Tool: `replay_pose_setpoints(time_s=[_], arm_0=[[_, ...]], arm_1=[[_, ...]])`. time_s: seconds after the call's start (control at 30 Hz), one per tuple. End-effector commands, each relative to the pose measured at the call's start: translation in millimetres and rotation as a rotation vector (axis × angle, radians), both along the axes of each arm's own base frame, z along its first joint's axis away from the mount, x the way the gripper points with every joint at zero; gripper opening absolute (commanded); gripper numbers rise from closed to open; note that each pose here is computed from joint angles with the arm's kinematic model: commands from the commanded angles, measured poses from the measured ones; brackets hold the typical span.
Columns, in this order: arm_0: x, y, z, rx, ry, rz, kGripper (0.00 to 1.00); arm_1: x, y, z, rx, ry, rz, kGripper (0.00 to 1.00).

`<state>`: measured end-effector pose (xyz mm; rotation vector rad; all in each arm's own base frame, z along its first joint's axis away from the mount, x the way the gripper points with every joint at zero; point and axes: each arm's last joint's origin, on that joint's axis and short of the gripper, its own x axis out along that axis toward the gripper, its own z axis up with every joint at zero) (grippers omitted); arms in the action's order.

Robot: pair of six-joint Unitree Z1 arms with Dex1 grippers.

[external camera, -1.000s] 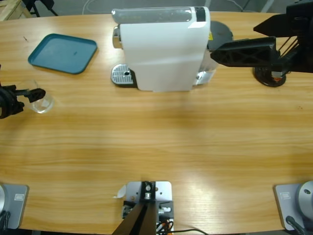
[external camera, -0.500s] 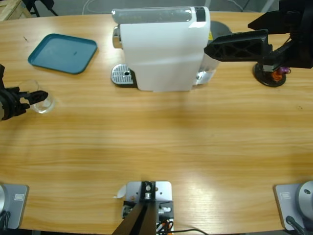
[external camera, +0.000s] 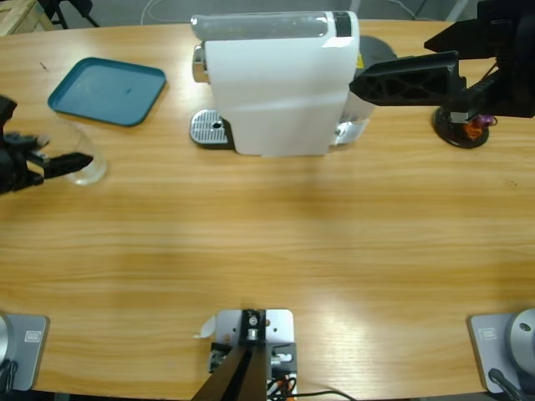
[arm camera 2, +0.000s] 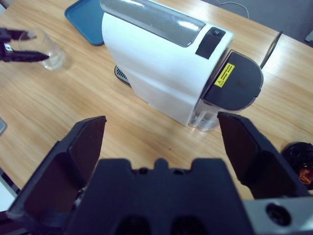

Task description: Pour coffee

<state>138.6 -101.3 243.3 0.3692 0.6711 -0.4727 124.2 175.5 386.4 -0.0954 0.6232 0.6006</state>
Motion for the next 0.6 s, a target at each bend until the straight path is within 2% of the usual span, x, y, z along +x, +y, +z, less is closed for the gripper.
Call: replay_pose_setpoints(time_s=[0.03,0.2,0.3,0.43,0.6], arm_0=[[25,-12,31,-0.073,-0.081,-0.518,0.0],[66,-27,18,-0.005,-0.087,-0.691,0.0],[99,-26,9,0.002,-0.074,-0.71,0.0],[131,-30,0,0.008,-0.075,-0.737,0.0],[147,-48,-7,-0.001,-0.075,-0.788,0.0]], arm_1=[[-21,-35,7,-0.013,-0.031,0.025,1.0],[-29,-47,5,-0.042,-0.014,0.033,1.0],[-35,-58,8,-0.049,-0.013,0.028,1.0],[-49,-85,29,-0.046,-0.052,0.012,1.0],[-55,-91,21,-0.067,-0.025,0.035,1.0]])
